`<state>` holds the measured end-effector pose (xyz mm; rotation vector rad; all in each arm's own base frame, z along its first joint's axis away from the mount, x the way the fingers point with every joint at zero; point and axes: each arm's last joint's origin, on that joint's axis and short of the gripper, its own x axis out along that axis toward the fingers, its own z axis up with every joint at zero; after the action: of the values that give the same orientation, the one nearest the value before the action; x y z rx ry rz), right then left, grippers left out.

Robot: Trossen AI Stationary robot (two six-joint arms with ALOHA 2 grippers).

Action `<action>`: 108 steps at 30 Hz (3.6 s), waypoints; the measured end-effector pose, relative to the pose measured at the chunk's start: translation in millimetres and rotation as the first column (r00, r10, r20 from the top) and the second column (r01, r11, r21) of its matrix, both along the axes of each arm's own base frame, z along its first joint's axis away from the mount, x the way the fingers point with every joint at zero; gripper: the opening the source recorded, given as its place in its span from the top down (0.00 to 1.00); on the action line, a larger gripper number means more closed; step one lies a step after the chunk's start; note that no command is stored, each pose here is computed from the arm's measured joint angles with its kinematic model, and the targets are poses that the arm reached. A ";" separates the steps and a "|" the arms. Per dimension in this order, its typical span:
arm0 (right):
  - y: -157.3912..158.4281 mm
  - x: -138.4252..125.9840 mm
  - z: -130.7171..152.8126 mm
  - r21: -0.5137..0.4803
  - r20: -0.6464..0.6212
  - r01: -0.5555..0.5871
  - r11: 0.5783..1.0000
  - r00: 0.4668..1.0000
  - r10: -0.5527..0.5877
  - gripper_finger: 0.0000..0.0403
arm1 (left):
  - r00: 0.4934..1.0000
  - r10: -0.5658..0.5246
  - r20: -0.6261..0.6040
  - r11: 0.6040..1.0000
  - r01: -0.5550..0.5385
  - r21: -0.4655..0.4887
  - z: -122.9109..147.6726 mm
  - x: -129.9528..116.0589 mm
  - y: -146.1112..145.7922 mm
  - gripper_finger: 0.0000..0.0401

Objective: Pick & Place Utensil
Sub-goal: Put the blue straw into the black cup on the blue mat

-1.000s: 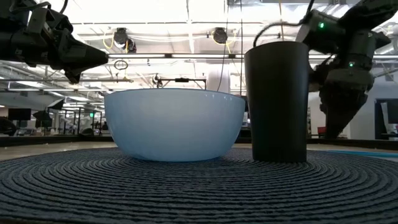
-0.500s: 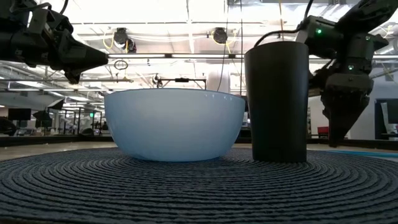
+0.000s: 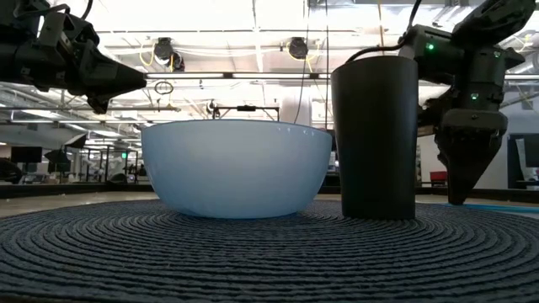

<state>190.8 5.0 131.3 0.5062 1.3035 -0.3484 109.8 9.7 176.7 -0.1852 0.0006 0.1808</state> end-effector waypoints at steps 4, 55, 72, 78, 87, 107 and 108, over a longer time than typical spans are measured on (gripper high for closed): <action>2.7 -5.0 -1.5 -0.038 -0.051 0.024 0.999 0.998 -0.025 0.67 | 1.000 0.000 0.000 1.000 0.000 -0.001 0.0 0.0 0.0 0.77; -18.7 -15.3 25.2 -0.230 0.121 0.176 0.957 0.981 -0.151 1.00 | 1.000 0.001 -0.002 1.000 -0.001 -0.019 -0.6 0.0 0.0 0.77; -19.0 -12.7 82.2 -0.277 0.581 0.158 0.948 0.813 0.035 1.00 | 1.000 0.002 0.005 1.000 -0.002 -0.019 0.0 0.0 0.1 0.77; -19.1 -13.1 106.6 -0.317 0.656 0.153 0.936 0.748 0.099 1.00 | 1.000 0.008 0.005 1.000 -0.008 -0.019 0.2 0.0 0.2 0.77; -19.3 -7.9 163.1 -0.413 0.728 0.144 0.899 0.646 0.230 1.00 | 1.000 0.009 0.006 1.000 -0.009 -0.022 0.2 0.0 0.2 0.77; 3.7 -0.4 215.1 -0.514 0.825 0.139 0.847 0.350 0.443 1.00 | 1.000 0.009 0.008 1.000 -0.009 -0.023 0.3 0.0 0.3 0.77; 5.0 -0.3 216.6 -0.513 0.830 0.142 0.847 0.333 0.447 1.00 | 1.000 0.009 0.009 1.000 -0.009 -0.026 0.3 0.0 0.3 0.77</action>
<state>190.5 10.0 347.9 0.0337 0.0327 -0.1442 109.8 9.9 177.0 -0.2115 -0.0068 0.1891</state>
